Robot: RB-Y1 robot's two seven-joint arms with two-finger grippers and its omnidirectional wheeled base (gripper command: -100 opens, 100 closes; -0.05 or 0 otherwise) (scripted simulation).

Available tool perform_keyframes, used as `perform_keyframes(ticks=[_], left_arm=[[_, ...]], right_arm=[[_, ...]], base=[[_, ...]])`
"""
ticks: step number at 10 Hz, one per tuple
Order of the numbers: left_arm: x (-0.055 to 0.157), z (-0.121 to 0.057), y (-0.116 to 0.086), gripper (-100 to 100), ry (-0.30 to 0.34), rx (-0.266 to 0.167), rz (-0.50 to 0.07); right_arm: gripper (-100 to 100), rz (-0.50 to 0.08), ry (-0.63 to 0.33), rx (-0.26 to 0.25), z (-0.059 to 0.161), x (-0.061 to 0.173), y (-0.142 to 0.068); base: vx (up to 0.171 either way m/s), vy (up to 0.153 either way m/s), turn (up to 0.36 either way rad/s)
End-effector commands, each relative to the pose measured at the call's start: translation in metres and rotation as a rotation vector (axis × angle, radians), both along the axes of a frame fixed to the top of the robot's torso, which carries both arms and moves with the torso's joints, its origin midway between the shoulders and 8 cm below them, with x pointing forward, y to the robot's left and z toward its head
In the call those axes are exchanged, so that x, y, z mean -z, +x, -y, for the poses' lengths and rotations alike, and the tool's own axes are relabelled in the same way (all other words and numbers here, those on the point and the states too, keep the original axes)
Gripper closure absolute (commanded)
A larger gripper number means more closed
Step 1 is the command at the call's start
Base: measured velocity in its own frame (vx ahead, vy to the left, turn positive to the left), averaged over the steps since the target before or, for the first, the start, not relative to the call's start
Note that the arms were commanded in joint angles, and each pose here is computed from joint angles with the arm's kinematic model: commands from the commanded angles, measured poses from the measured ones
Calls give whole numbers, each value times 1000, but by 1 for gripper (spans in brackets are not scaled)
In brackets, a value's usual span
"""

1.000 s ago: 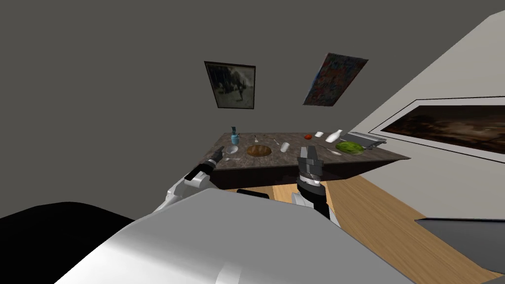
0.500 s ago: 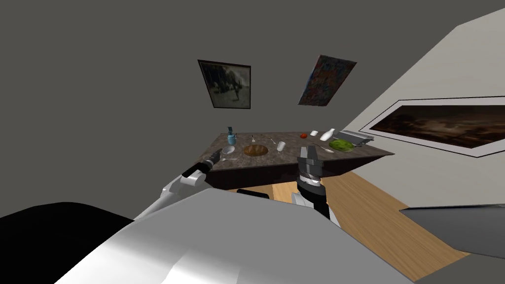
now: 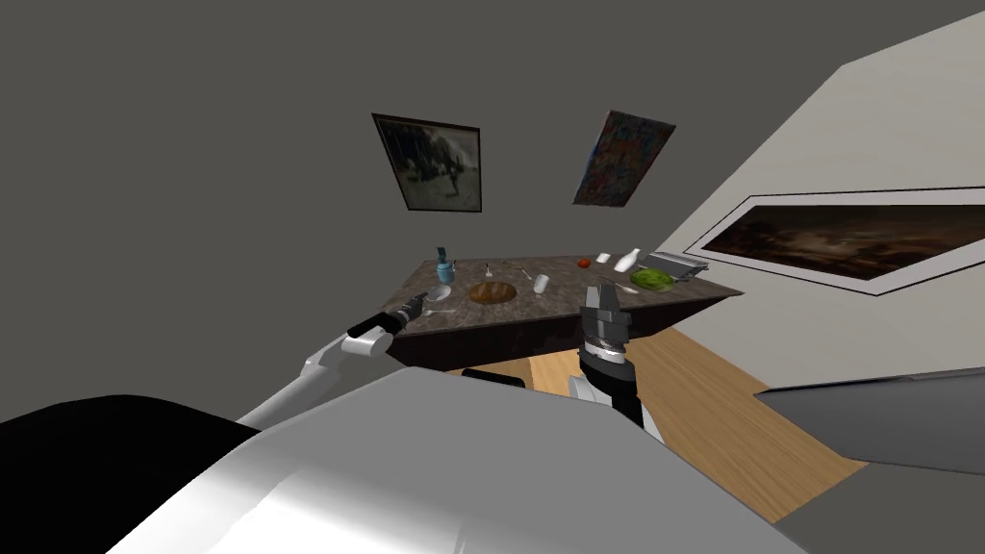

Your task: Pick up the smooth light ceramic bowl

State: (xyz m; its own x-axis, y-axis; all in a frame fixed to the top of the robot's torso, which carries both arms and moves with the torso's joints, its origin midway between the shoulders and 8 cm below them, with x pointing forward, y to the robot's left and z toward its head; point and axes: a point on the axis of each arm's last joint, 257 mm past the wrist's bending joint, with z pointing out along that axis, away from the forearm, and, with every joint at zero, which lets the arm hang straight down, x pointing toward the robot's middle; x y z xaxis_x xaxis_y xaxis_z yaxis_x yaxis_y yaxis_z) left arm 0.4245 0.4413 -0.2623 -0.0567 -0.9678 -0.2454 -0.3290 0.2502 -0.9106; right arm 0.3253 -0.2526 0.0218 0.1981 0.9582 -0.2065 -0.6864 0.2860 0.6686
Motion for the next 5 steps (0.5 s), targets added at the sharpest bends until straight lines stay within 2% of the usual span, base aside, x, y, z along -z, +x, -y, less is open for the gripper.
perform_keyframes(ticks=[1, 2, 3, 4, 5], left_arm=[[13, -21, -3, -100, 4, -21, -68], [13, -20, -3, -100, -4, -22, -67], [21, -40, -7, -100, 4, -41, -123], [21, -39, -7, -100, -7, -42, -123], [26, -58, -11, -100, -2, -63, -173]], right_arm=[[0, 0, 0, 0, 0, 0, 0], [0, 0, 0, 0, 0, 0, 0], [0, 0, 0, 0, 0, 0, 0], [0, 0, 0, 0, 0, 0, 0], [0, 0, 0, 0, 0, 0, 0]], base=[[1, -52, -79], [4, -43, -55], [10, -62, -101], [7, -52, -42], [3, -54, -93]])
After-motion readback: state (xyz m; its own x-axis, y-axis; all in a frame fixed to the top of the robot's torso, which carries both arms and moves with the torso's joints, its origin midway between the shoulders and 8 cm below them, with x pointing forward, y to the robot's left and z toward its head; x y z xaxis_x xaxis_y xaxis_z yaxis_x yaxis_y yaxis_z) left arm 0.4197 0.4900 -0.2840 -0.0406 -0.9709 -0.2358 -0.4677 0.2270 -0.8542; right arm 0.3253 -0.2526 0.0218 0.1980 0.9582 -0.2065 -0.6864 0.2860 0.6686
